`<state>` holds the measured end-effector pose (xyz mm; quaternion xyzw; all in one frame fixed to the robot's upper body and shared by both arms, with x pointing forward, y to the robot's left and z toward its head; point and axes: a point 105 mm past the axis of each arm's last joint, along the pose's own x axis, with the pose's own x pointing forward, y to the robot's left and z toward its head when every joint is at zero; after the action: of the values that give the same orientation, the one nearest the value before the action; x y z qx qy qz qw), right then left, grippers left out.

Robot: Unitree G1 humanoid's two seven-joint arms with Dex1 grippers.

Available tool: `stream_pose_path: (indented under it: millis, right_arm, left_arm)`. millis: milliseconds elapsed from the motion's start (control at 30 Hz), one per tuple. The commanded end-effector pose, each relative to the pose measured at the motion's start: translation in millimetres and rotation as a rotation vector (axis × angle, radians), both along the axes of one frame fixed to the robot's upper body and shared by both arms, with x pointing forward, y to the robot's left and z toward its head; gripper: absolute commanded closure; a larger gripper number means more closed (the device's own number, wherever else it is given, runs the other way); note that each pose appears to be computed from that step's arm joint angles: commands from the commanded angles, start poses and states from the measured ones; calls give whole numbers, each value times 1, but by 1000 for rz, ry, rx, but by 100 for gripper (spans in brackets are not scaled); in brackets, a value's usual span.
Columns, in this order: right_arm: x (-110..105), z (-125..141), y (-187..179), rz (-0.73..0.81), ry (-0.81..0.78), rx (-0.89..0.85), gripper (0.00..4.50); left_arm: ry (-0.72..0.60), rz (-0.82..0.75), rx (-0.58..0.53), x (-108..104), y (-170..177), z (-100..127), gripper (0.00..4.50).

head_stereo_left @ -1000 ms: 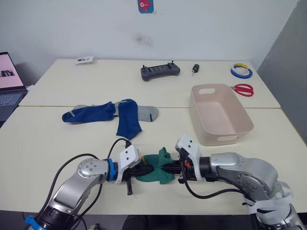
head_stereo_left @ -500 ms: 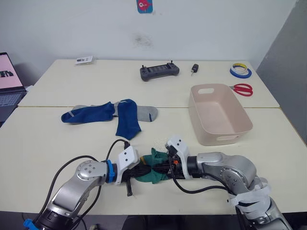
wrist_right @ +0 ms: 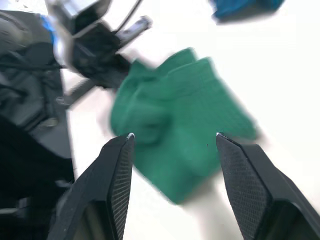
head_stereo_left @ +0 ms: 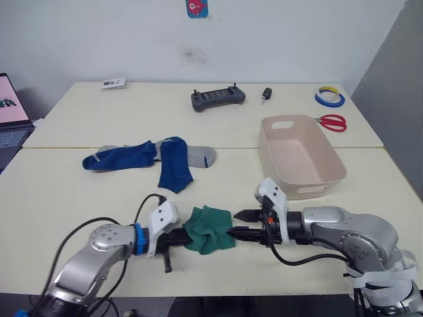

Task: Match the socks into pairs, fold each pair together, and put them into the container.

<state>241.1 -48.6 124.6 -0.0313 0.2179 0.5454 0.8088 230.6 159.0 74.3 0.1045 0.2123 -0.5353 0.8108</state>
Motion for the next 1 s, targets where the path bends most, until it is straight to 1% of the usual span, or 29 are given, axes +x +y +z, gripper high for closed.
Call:
stream_pose_path:
  millis: [33, 67, 133, 167, 233, 300, 467, 600, 700, 767, 867, 1000]
  right_arm:
    - [0, 1, 12, 55, -83, -1, 309]
    - [0, -1, 16, 69, -92, 0, 340]
    - [1, -6, 24, 95, -118, -11, 420]
    - [2, -9, 28, 104, -134, -22, 448]
    - [6, -17, 35, 122, -164, -45, 448]
    - [9, -22, 44, 143, -180, -47, 448]
    - [5, -30, 56, 209, -196, -56, 448]
    - [0, -34, 60, 237, -131, -20, 448]
    - [-1, -38, 62, 227, -55, 27, 448]
    - [0, -41, 64, 218, -36, 40, 448]
    - [2, -35, 62, 213, -80, 37, 448]
    - [5, -13, 38, 214, -164, 14, 448]
  left_arm:
    - [-11, -15, 5, -5, 14, 20, 450]
    - [-5, -6, 11, -4, 20, 22, 450]
    - [0, 12, 21, -2, 29, 25, 450]
    - [-2, 17, 27, -2, 33, 26, 450]
    - [-19, 29, 29, 3, 37, 31, 450]
    - [-48, 23, 19, 8, 35, 37, 450]
    - [-101, -33, -37, 14, 10, 48, 450]
    - [-124, -82, -89, 17, -15, 51, 450]
    - [-126, -109, -99, 18, -24, 49, 450]
    - [-126, -123, -101, 19, -29, 47, 450]
    - [-130, -133, -99, 19, -31, 47, 450]
    - [-124, -134, -103, 18, -29, 49, 450]
